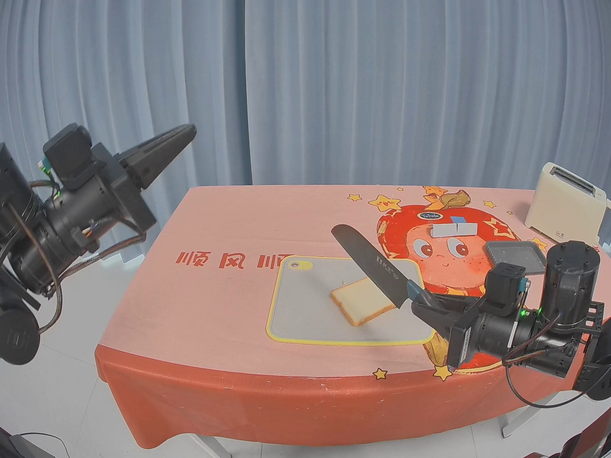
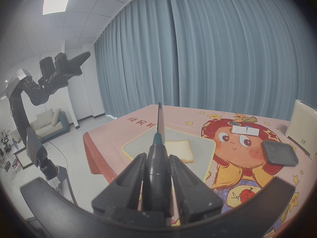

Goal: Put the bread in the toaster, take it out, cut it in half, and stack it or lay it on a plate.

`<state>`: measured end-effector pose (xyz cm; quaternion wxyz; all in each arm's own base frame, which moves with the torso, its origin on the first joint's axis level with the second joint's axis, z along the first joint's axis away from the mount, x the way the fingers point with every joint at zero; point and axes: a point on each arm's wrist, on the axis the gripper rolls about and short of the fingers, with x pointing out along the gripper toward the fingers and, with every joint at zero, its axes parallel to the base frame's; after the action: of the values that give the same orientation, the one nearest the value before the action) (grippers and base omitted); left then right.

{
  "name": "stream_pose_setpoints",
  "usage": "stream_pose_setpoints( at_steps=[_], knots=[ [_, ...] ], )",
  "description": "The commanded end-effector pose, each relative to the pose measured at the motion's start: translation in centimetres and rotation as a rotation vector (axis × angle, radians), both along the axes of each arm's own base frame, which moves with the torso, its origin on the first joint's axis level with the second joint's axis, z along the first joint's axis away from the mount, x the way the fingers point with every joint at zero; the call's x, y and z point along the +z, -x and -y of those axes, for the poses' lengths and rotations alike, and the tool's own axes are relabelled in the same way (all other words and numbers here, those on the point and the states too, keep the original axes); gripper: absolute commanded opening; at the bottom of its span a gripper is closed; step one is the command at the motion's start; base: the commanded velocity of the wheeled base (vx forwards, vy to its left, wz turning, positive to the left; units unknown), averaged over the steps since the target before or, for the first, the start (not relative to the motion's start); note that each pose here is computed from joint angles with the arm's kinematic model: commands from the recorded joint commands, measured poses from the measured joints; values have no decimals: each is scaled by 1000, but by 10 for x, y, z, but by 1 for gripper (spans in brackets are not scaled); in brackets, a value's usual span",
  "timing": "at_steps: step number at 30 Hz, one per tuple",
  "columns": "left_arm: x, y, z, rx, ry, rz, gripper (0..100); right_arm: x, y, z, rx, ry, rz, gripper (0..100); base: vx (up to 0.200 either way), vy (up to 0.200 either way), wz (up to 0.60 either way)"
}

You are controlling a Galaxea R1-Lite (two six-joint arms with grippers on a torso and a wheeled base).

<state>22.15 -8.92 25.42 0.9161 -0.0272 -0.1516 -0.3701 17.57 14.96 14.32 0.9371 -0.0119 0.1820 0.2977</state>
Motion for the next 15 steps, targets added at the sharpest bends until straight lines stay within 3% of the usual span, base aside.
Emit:
stream_pose_setpoints(
  at_steps=[1,5,10,13,15],
  knots=[
    [7,-44,20,-7,6,9,0,2,4,-5,7,-2,12,0,0,0,0],
    [2,-48,23,-9,2,-5,0,2,4,-6,10,-3,13,0,0,0,0],
    [11,-59,25,-28,26,-9,0,3,4,-9,7,-12,3,0,0,0,0],
    [15,-62,28,-47,23,-4,0,6,2,-10,-12,-14,-9,0,0,0,0],
    [7,-62,32,-72,8,-33,0,8,2,-10,-28,-11,-44,0,0,0,0]
  ],
)
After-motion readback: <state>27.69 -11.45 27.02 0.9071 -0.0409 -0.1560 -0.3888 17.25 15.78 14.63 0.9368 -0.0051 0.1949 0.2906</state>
